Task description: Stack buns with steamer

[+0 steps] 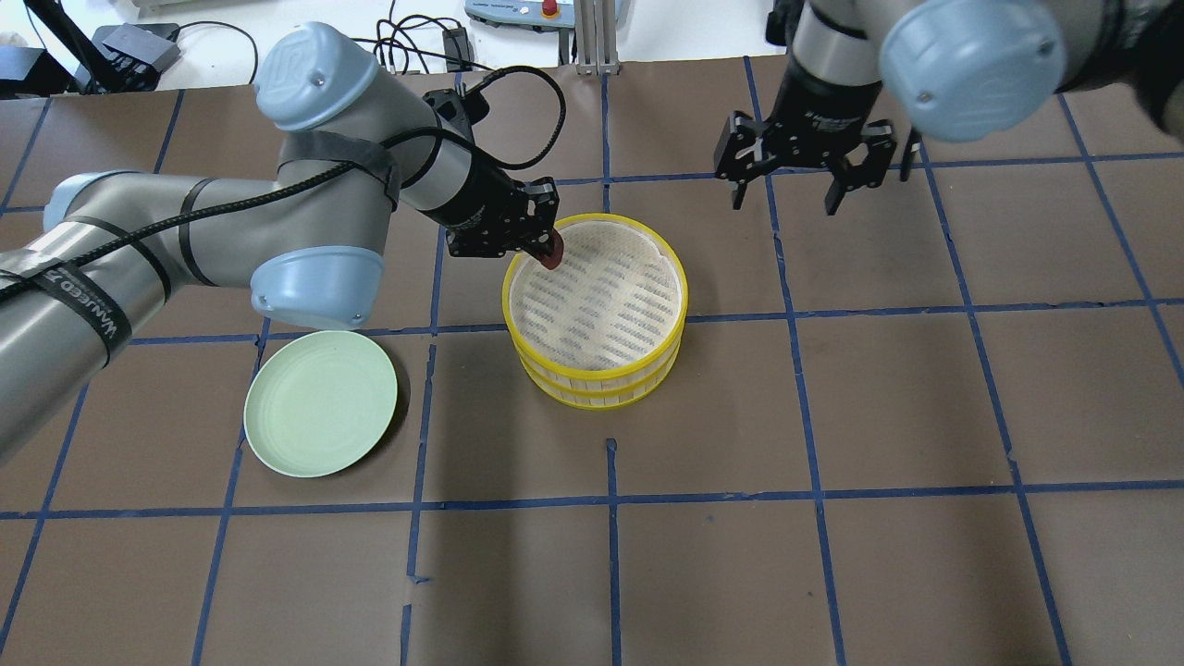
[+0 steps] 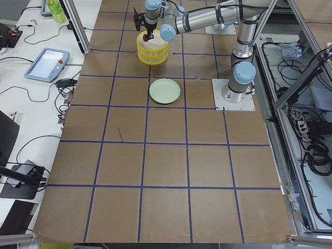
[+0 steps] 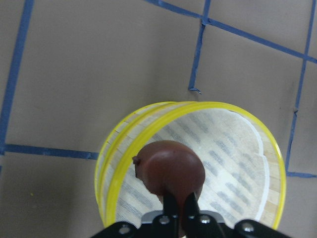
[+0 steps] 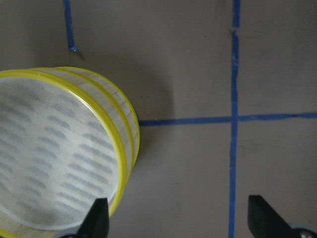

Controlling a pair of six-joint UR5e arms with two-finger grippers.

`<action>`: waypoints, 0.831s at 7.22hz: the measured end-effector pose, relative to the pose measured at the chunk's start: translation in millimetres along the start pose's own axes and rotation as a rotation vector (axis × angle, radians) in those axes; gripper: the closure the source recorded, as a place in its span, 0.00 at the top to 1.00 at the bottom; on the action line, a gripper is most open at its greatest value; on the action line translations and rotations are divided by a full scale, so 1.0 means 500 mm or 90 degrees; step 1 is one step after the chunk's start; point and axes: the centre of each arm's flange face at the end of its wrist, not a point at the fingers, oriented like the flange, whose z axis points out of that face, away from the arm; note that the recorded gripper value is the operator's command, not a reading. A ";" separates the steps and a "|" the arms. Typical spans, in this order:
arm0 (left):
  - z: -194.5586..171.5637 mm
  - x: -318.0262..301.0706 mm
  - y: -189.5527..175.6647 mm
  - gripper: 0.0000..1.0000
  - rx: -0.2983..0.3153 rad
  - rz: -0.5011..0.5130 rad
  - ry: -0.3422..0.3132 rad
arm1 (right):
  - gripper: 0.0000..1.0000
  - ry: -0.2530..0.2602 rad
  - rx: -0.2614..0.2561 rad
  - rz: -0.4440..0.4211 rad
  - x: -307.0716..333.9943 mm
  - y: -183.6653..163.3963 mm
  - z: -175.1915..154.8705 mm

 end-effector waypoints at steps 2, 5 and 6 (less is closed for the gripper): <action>0.000 0.016 0.005 0.86 0.009 0.012 0.005 | 1.00 0.013 -0.007 0.038 0.072 0.034 -0.069; -0.063 -0.009 -0.030 1.00 0.059 0.104 -0.032 | 1.00 0.027 0.008 0.037 0.077 0.108 -0.088; -0.126 -0.064 -0.061 1.00 0.045 0.143 -0.067 | 1.00 0.034 0.021 0.033 0.071 0.135 -0.088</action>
